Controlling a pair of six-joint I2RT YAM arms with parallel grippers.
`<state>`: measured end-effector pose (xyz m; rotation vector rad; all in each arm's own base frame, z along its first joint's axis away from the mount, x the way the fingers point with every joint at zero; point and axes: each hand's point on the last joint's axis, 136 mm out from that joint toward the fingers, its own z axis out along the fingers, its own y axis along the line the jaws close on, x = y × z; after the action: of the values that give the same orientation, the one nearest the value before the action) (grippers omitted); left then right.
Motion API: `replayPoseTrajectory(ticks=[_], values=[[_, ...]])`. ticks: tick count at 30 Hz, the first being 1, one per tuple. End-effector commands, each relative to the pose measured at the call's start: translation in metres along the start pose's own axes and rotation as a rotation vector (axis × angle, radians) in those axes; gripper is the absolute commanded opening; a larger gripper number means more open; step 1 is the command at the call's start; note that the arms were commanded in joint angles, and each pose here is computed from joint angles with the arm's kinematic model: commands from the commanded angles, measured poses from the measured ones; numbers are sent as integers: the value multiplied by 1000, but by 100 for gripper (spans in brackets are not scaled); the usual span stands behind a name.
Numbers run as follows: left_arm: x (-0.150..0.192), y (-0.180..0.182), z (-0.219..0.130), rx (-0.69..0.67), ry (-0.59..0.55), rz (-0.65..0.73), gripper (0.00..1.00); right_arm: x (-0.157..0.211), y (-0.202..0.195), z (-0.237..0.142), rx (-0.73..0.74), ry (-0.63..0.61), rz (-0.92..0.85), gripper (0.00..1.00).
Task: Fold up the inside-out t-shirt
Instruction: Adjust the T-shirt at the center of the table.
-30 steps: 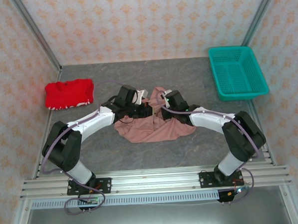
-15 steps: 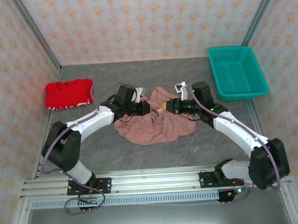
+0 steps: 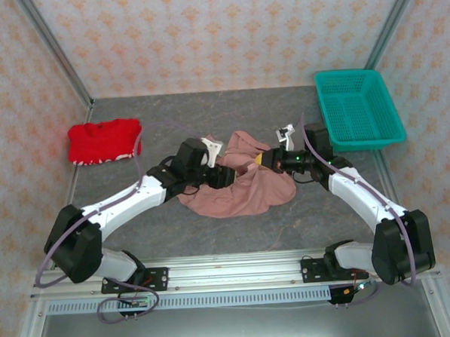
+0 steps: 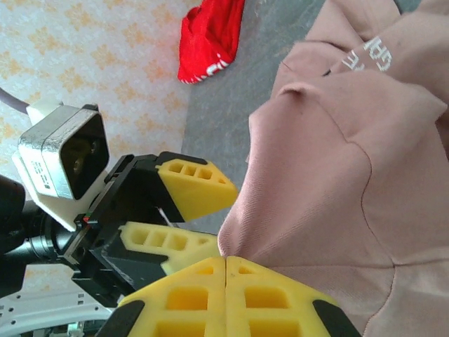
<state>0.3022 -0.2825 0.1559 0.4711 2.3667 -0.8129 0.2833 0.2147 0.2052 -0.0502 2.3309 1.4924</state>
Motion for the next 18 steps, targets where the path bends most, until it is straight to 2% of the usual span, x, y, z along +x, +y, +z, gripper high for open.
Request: replayPoseTrajectory(ticks=[1, 3, 10, 12, 14, 16, 18], values=[[-6, 9, 17, -50, 17, 39, 48, -1, 6, -6, 2, 8, -20, 0], [-10, 19, 27, -100, 20, 23, 44, -2, 6, -7, 7, 3, -24, 0], [-35, 26, 73, -108, 24, -3, 43, -1, 5, -7, -2, -12, -32, 0], [-39, 24, 87, -85, 33, -22, 35, -2, 6, -8, -7, -26, -44, 0], [-49, 18, 92, -47, 14, -36, 16, -4, 7, -10, -5, -41, -62, 0], [-63, 3, 80, 46, -29, -52, 0, -8, 2, -14, 19, -60, -73, 0], [-71, -13, 52, 175, -64, -94, 0, -13, -2, -27, 89, -105, -98, 0]])
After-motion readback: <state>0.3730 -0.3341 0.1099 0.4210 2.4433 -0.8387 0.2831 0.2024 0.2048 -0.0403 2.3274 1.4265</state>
